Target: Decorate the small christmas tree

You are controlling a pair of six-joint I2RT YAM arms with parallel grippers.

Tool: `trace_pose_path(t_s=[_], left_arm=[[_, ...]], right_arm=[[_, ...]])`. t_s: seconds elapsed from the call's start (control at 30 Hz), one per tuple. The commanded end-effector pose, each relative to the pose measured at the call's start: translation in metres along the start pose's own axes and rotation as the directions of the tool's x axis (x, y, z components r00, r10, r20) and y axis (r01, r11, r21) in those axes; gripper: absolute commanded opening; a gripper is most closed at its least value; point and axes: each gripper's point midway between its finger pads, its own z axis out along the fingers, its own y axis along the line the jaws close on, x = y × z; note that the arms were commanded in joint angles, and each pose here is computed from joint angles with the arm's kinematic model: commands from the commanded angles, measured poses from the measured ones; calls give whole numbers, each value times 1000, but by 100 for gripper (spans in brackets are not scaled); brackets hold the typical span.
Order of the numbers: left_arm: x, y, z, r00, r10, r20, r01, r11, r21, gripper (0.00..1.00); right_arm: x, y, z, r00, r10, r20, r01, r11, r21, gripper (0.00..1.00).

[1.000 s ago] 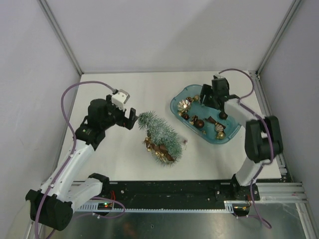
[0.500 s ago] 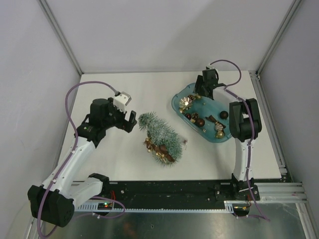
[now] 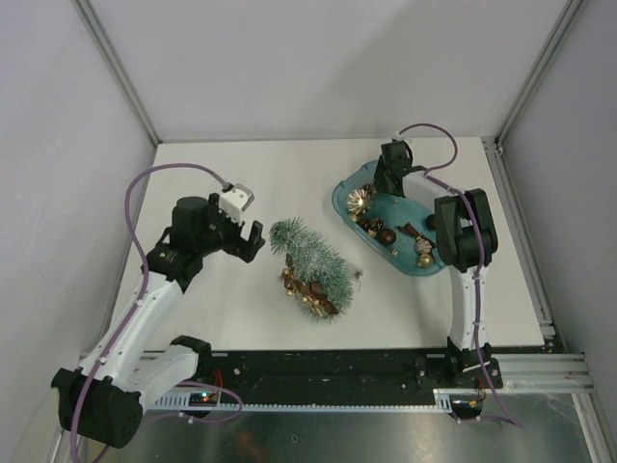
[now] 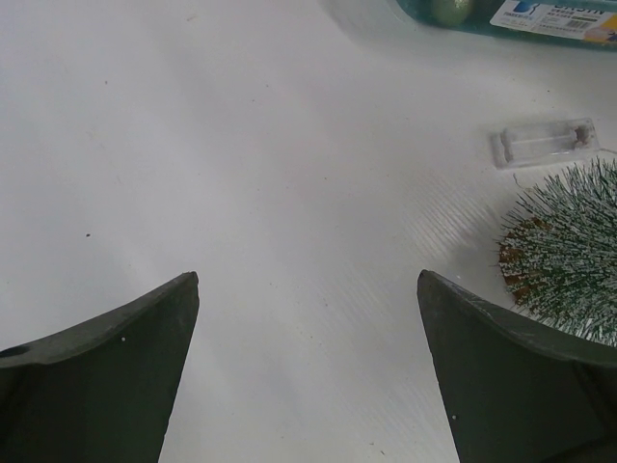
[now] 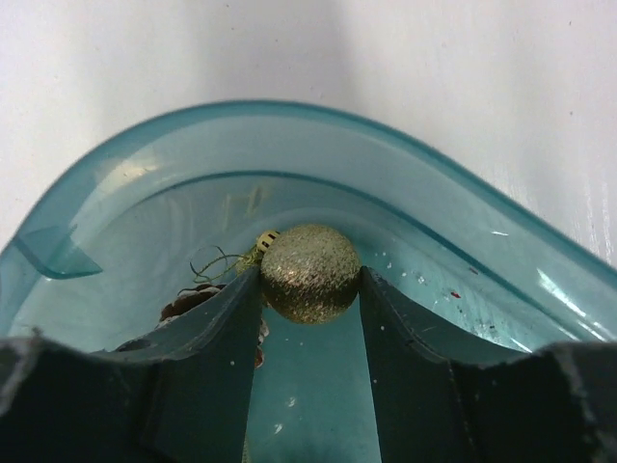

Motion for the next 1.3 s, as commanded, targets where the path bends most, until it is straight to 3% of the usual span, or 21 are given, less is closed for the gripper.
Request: trace_pose_path(t_s=[0.0,0.2,0.5,0.8,1.03,1.27], left_arm=[[-3,-3,-6,999,12,33,-12,1000,11,100],[-2,-8,-7,999,0,44,-2,999,36,100],[-7,-16,-10,998,-2,69,-3,997,73,100],[-18,-22,-16,995,-4,104,-7,995,102,99],[-24,-30,-18,992,-13,122,-5,990,144,100],[-30,-38,-20,990,-21,136,-6,981,192,100]], right_arm=[[-3,0,-5,999,19,38,-20,999,29,47],[-11,-6,-32,997,26,78,-28,999,31,35],[-38,-9,-128,982,11,191,-10,1000,-7,34],[-16,-2,-238,974,29,226,11,985,-173,34],[17,8,-315,976,46,212,37,928,-371,36],[46,29,-388,979,9,204,117,797,-592,37]])
